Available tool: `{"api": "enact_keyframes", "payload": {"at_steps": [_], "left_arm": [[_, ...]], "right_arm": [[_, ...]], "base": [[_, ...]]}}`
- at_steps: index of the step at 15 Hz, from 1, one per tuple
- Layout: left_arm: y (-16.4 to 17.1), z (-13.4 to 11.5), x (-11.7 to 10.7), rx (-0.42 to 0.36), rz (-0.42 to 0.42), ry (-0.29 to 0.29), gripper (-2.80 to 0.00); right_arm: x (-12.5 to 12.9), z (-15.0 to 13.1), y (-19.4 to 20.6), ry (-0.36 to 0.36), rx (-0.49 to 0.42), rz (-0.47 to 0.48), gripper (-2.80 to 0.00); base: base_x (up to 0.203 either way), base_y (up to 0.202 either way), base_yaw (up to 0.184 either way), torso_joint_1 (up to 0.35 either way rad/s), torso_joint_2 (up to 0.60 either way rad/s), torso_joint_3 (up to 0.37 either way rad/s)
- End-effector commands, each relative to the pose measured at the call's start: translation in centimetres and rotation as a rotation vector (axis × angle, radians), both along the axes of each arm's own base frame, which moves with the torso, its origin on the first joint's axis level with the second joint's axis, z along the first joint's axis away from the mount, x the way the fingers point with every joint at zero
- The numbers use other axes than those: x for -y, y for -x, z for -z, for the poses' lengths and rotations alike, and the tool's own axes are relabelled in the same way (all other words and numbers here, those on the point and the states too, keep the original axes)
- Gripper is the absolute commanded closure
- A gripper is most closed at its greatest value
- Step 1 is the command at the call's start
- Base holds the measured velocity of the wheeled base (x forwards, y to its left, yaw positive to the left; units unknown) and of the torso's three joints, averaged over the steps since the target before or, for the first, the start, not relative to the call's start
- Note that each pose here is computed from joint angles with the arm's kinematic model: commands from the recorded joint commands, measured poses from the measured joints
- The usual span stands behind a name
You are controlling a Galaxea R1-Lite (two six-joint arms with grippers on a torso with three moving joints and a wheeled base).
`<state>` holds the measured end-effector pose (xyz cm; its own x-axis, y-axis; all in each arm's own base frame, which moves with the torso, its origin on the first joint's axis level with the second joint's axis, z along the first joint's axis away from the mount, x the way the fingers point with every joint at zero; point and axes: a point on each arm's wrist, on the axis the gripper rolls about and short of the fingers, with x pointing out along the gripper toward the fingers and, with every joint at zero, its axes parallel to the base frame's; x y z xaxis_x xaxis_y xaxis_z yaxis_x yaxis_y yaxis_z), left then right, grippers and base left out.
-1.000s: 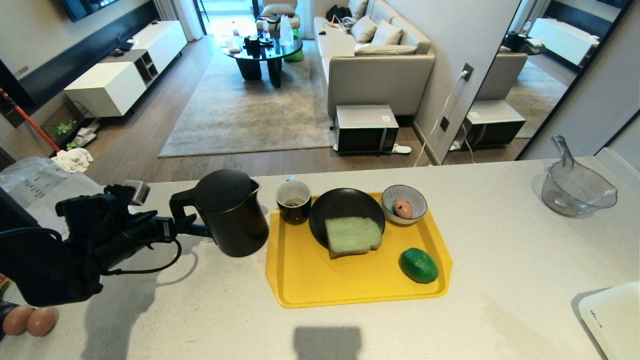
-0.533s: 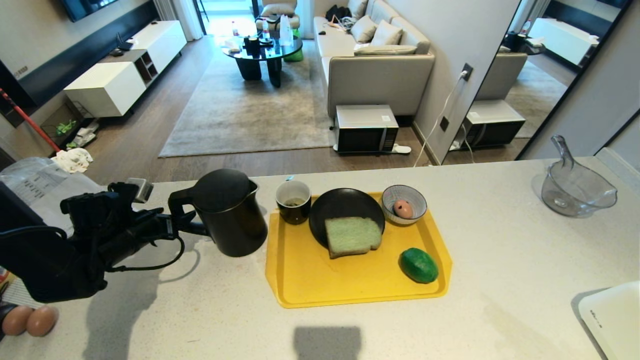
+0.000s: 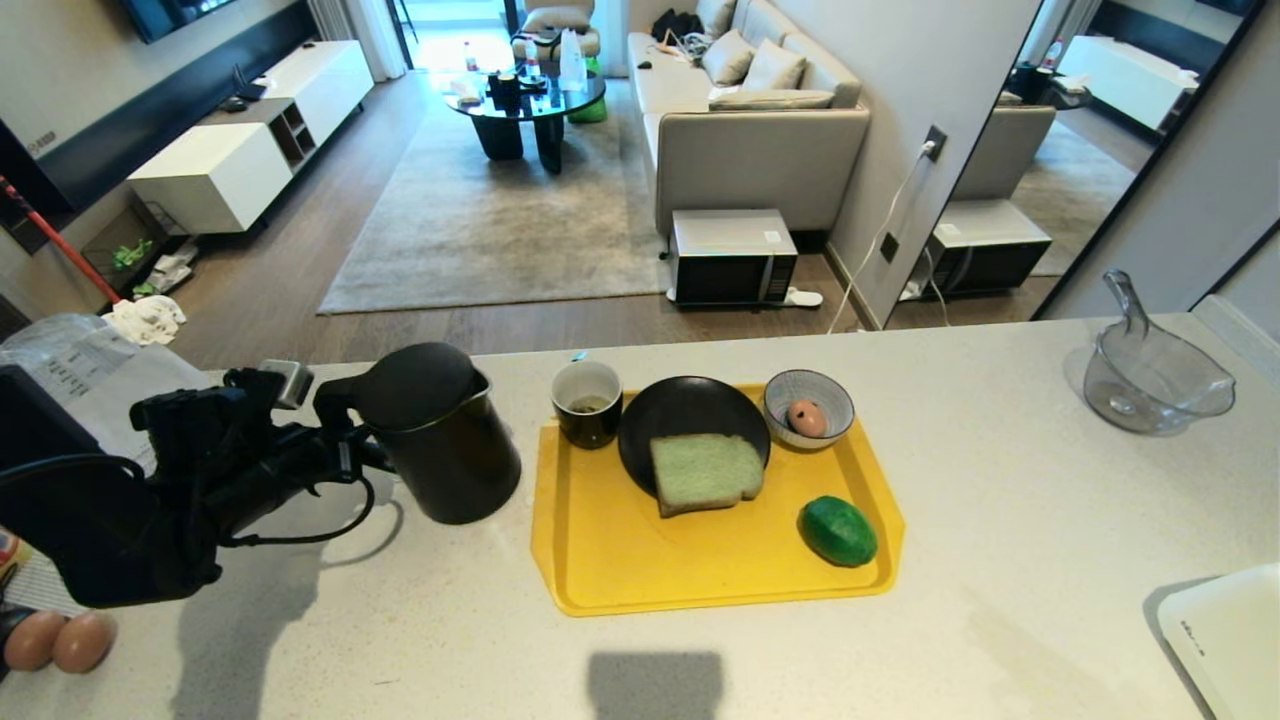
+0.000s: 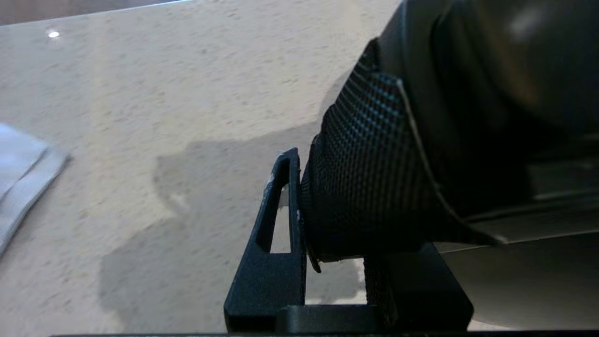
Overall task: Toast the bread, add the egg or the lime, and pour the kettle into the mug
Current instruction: Pick up the kettle
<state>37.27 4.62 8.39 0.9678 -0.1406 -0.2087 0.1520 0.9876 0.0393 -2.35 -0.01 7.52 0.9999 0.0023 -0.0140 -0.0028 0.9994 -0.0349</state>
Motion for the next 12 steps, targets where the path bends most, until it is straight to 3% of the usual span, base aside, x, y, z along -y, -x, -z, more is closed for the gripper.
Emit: {"api": "enact_keyframes", "payload": {"at_steps": [1,4,9,12], "left_arm": [[0.6,-0.4,0.2,0.033,0.001,0.010,0.00],[1.4,-1.0,0.4,0.049,-0.002,0.031,0.00],[2.4,-3.1,1.1,0.200,-0.026,0.016,0.00],[2.9,-4.8,1.1,0.245,-0.041,0.006,0.00]], "right_arm": [[0.0,0.0,0.0,0.000,-0.001,-0.001,0.00],[0.0,0.0,0.0,0.000,-0.001,-0.001,0.00],[0.0,0.0,0.0,0.000,-0.001,-0.001,0.00],[0.0,0.0,0.0,0.000,-0.001,-0.001,0.00]], "base": [[0.000,0.000,0.000,0.000,0.00,0.000],[0.000,0.000,0.000,0.000,0.00,0.000],[0.000,0.000,0.000,0.000,0.00,0.000],[0.000,0.000,0.000,0.000,0.00,0.000]]}}
